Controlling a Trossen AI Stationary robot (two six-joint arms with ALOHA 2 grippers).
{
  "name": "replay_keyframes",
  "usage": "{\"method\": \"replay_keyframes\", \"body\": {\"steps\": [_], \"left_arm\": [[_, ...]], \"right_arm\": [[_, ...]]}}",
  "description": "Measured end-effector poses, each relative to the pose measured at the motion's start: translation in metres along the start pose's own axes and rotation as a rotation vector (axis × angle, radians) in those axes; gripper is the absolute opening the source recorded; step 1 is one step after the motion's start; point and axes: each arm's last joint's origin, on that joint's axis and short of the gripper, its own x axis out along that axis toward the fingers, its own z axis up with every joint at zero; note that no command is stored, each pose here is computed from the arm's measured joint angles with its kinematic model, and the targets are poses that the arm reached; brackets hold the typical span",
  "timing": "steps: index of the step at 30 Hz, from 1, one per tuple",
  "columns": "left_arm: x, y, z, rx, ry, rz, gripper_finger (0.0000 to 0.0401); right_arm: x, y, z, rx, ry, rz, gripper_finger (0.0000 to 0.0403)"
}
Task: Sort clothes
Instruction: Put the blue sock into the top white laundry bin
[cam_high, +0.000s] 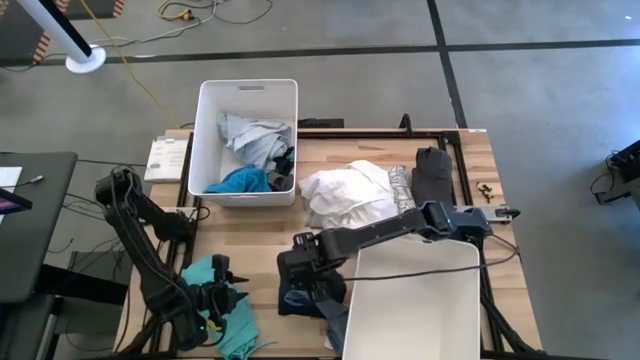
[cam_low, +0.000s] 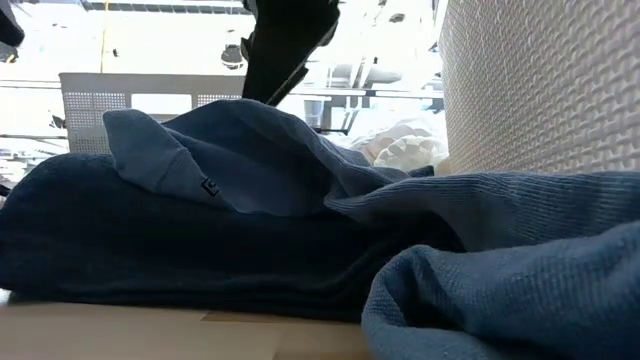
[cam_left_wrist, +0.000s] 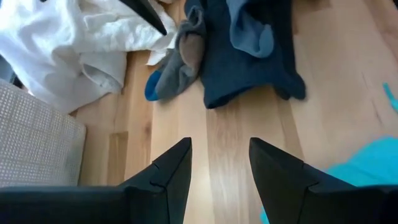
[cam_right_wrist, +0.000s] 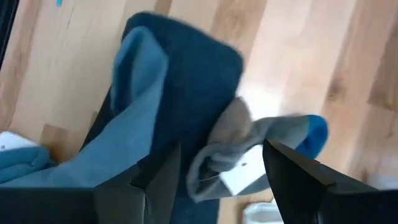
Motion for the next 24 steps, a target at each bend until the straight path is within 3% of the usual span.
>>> {"method": "replay_keyframes", "body": {"steps": [5, 13, 24], "left_arm": [[0.005, 0.002, -0.005, -0.012, -0.036, 0.057, 0.0155], [0.009, 0.006, -0.003, -0.032, -0.04, 0.091, 0.0155], [0.017, 0.013, 0.002, -0.122, -0.048, 0.137, 0.0155]], "right_arm": [[0.0, -0.01, 0.003, 0.034, -0.03, -0.009, 0.0243], [0.0, -0.017, 0.002, 0.195, -0.03, -0.012, 0.0243], [-0.001, -0.017, 0.011, 0.199, -0.116, -0.008, 0.0243]]}}
